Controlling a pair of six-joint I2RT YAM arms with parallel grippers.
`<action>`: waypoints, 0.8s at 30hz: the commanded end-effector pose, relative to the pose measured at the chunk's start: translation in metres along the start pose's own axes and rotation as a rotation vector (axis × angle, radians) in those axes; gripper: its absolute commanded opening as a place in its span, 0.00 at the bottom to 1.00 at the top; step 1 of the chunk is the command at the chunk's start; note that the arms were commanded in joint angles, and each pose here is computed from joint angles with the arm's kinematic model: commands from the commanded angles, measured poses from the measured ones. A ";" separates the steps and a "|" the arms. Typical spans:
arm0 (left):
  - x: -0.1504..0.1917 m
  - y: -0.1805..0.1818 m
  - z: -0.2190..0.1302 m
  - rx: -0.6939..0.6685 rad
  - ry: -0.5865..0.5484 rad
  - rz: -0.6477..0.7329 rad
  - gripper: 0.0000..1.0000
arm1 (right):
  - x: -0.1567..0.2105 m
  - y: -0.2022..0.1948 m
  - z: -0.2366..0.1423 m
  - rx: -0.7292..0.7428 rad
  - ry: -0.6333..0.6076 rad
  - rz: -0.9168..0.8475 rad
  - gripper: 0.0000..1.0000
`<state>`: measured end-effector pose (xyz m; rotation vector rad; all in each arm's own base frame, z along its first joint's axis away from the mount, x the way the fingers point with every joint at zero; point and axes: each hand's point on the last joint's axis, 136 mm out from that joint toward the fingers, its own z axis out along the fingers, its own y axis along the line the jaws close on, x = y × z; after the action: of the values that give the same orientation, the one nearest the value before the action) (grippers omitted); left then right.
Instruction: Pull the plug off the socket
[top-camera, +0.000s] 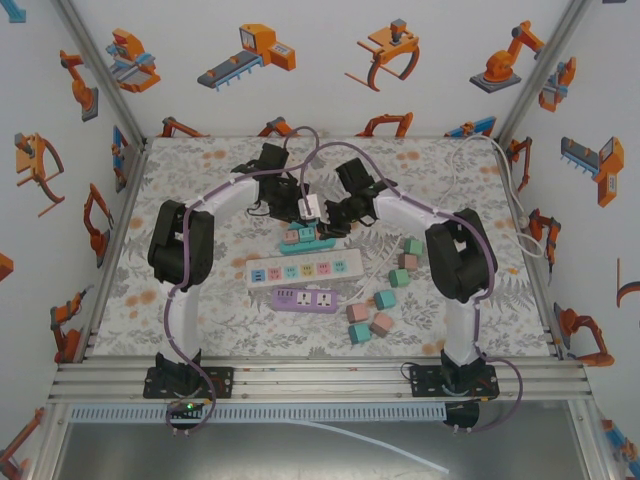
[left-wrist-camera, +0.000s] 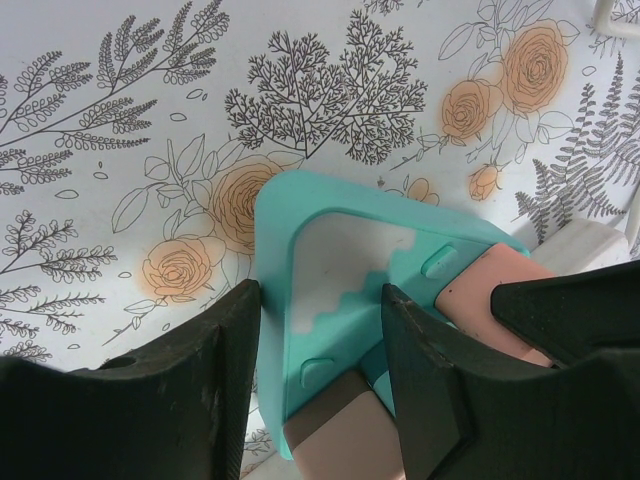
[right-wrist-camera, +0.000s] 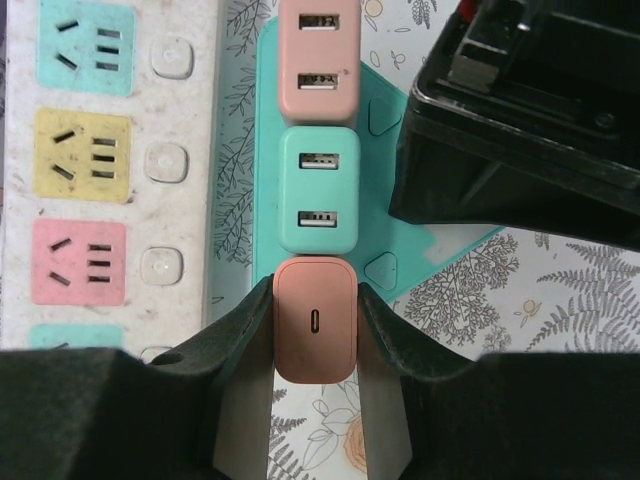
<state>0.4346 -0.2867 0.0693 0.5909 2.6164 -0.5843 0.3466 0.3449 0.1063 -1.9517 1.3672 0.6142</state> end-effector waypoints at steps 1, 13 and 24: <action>0.043 0.031 0.027 -0.141 0.136 0.037 0.48 | -0.029 0.010 -0.016 -0.008 -0.029 -0.093 0.24; 0.042 0.032 0.025 -0.153 0.131 0.047 0.48 | -0.040 0.007 -0.024 -0.016 -0.068 -0.021 0.22; 0.046 0.029 0.026 -0.145 0.133 0.075 0.48 | -0.046 0.000 -0.035 -0.029 -0.093 0.069 0.21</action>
<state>0.4287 -0.2968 0.0725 0.6449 2.5943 -0.5874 0.3423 0.3378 0.1122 -1.9320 1.4612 0.6590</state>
